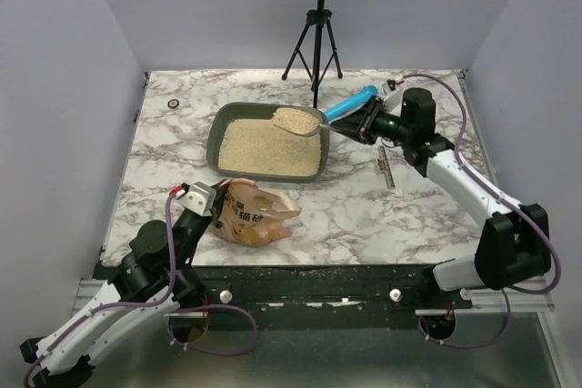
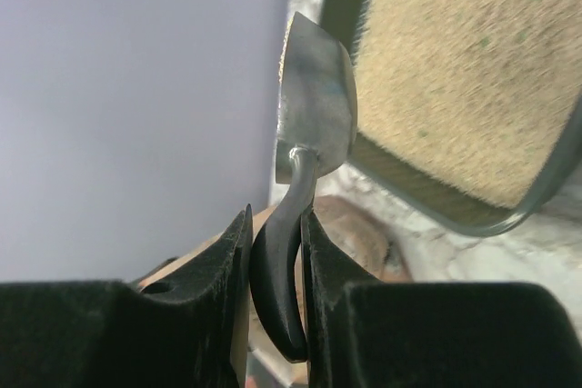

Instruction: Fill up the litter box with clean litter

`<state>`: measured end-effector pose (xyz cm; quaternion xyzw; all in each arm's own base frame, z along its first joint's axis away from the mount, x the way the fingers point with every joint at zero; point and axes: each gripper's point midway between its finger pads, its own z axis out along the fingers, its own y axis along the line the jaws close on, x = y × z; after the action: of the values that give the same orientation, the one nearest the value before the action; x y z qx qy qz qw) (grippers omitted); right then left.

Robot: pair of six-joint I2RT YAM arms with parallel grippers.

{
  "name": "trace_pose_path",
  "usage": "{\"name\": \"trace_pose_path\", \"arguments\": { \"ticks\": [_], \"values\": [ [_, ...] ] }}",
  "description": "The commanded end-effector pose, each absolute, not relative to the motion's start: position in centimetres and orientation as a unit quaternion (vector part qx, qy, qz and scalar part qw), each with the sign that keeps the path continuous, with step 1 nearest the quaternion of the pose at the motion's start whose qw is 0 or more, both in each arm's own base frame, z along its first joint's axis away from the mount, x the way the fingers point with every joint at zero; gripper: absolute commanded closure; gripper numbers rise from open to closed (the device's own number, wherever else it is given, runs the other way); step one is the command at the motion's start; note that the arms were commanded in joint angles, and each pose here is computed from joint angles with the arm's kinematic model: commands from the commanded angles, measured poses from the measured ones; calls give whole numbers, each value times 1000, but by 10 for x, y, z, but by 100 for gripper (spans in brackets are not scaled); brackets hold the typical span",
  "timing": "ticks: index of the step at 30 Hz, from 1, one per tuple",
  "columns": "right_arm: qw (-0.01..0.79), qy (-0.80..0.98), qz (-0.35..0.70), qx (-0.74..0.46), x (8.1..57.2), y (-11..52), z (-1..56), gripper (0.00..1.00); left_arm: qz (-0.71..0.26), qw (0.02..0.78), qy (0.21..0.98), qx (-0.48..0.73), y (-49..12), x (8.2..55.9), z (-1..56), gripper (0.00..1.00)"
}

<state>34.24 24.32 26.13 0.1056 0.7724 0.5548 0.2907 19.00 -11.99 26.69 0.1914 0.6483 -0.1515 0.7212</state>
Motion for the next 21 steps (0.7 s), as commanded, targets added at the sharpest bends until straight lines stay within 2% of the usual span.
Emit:
{"name": "trace_pose_path", "arguments": {
  "ticks": [1,5,10,21],
  "values": [
    [300,829,468,65,365,236,227,100,-181,765,606,125,-105,186,317,100],
    [304,865,397,43,381,228,203,99,-190,764,606,117,-104,185,319,100],
    [311,898,312,-18,392,225,199,99,-206,754,613,114,-108,183,319,100],
    [308,922,169,-165,393,258,236,100,-196,723,654,108,-109,188,313,100]
  ]
}}
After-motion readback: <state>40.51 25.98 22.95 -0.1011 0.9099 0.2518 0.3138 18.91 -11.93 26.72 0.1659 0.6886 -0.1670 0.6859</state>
